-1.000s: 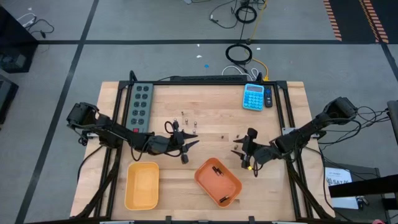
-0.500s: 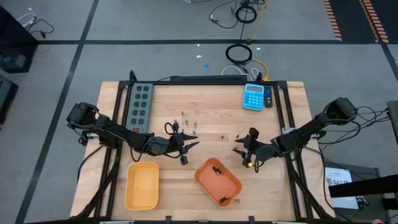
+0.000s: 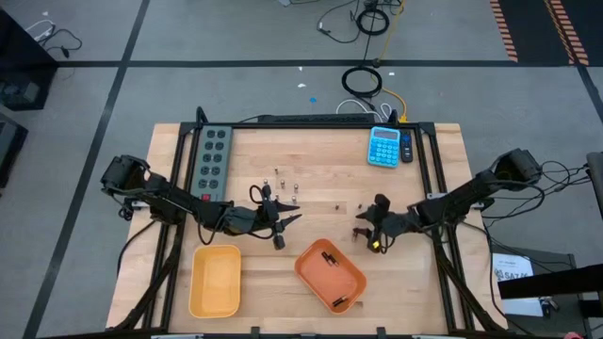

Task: Sort batteries
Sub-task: Put the brown battery into the orange bin

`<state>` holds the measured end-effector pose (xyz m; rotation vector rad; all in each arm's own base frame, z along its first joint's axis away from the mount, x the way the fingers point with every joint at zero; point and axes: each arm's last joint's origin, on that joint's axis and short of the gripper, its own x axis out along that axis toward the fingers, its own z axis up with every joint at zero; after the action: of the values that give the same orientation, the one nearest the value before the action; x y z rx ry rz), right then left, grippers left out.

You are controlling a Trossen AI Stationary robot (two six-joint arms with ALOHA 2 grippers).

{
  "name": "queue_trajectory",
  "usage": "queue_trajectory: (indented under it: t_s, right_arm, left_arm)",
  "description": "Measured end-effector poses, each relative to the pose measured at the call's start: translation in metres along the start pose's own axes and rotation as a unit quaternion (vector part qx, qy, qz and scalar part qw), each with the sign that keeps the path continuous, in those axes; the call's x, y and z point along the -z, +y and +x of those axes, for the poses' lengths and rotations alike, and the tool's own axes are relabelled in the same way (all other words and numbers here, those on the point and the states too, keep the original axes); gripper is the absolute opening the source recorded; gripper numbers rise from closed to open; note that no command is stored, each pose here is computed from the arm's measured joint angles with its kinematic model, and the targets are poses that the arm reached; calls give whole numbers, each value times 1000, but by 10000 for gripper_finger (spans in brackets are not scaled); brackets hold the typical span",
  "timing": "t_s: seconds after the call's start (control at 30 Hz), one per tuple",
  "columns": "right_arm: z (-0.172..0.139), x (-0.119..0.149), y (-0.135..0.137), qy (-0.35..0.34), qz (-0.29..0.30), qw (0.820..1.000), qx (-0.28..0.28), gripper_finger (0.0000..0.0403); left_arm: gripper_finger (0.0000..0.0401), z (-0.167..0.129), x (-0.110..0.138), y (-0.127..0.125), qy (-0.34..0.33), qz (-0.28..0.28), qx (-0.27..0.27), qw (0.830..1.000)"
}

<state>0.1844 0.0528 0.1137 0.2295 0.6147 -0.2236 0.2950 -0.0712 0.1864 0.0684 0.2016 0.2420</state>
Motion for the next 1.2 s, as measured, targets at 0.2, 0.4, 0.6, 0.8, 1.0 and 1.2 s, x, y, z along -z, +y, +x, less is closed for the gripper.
queue_trajectory:
  t_s: [0.2, 0.4, 0.6, 0.8, 1.0, 1.2]
  right_arm:
    - [2, -1, -2, 35, -12, 999, 15, 212]
    - [-3, -10, 11, 62, -54, 997, 10, 212]
    - [-14, -17, 21, 106, -100, 989, 0, 212]
    - [-20, -28, 33, 162, -191, 966, -57, 212]
    - [-16, -39, 39, 192, -282, 937, -72, 212]
    - [4, -47, 43, 247, -329, 907, -91, 212]
  left_arm:
    - [111, 0, 1, 0, 6, 3, 0, 1000]
    - [111, 0, 2, 0, 7, 9, 0, 1000]
    - [111, 2, 1, 4, 5, 14, -7, 1000]
    - [111, 4, -5, 4, -3, 9, -18, 1000]
    - [111, 6, -13, 3, -15, 2, -22, 1000]
    - [111, 6, -13, 3, -13, 3, -23, 1000]
